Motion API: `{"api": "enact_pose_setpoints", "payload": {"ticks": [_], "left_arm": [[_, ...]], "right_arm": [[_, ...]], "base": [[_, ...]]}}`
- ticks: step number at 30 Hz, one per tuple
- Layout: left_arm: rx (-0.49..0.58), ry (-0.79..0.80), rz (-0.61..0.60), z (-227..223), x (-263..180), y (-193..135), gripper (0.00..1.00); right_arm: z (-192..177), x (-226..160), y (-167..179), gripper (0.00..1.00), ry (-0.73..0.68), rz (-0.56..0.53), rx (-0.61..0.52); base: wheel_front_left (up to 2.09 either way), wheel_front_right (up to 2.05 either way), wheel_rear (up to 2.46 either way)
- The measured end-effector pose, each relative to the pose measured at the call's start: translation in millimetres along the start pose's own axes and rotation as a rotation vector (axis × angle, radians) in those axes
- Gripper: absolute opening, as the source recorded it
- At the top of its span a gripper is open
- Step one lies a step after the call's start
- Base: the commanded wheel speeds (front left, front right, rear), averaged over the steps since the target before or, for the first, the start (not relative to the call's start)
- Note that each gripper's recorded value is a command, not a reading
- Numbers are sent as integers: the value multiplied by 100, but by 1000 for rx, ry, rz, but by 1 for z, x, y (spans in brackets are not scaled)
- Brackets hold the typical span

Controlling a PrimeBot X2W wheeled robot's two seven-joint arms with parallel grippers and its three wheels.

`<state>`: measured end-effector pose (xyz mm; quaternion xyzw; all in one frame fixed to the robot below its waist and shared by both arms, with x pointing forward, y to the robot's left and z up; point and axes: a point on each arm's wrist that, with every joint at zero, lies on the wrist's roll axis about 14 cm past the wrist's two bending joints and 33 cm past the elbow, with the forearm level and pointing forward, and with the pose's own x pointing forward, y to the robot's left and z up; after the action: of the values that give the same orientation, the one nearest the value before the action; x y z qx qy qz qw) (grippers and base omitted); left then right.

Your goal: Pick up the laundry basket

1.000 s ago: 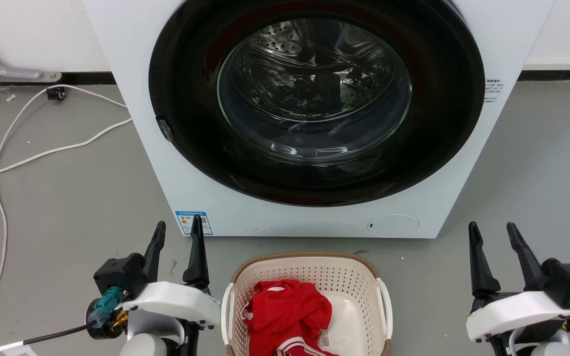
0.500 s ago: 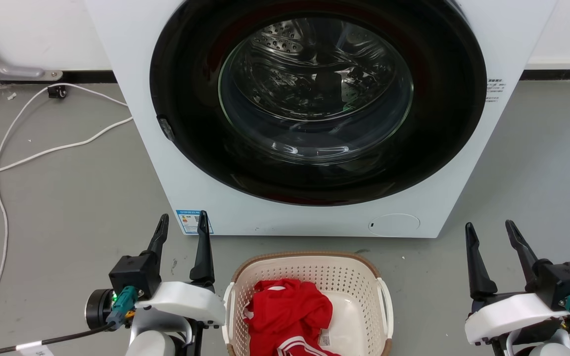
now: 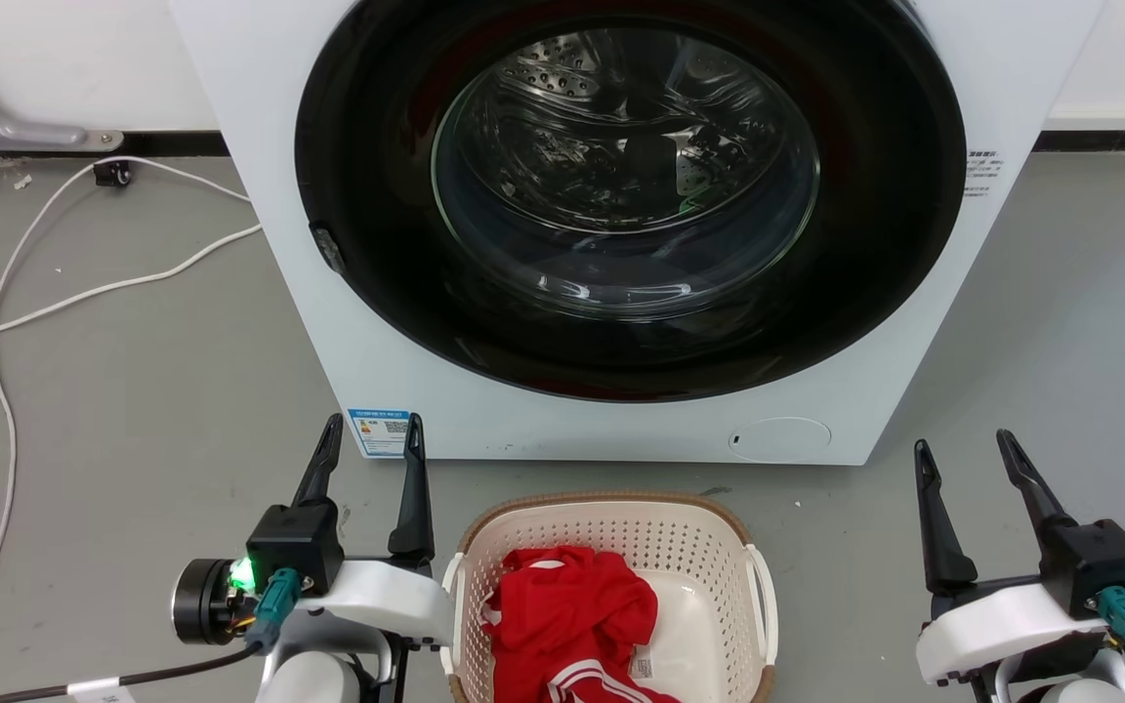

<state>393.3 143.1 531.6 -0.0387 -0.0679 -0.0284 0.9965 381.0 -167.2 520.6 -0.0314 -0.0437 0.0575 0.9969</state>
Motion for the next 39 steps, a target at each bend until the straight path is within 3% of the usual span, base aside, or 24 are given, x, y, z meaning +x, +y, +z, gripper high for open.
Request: {"api": "enact_pose_setpoints", "payload": {"ticks": [10,31,39], "left_arm": [[55,-7,-13,-1,0,-4,100],[41,14,-9,-9,4,-3,100],[37,68,-35,-29,17,-5,100]], "right_arm": [[0,0,1,100,-5,11,-58],[-7,1,0,100,14,5,-37],[-26,12,-3,100,77,-4,0]], "base": [[0,0,0],[0,0,0],[0,0,0]]}}
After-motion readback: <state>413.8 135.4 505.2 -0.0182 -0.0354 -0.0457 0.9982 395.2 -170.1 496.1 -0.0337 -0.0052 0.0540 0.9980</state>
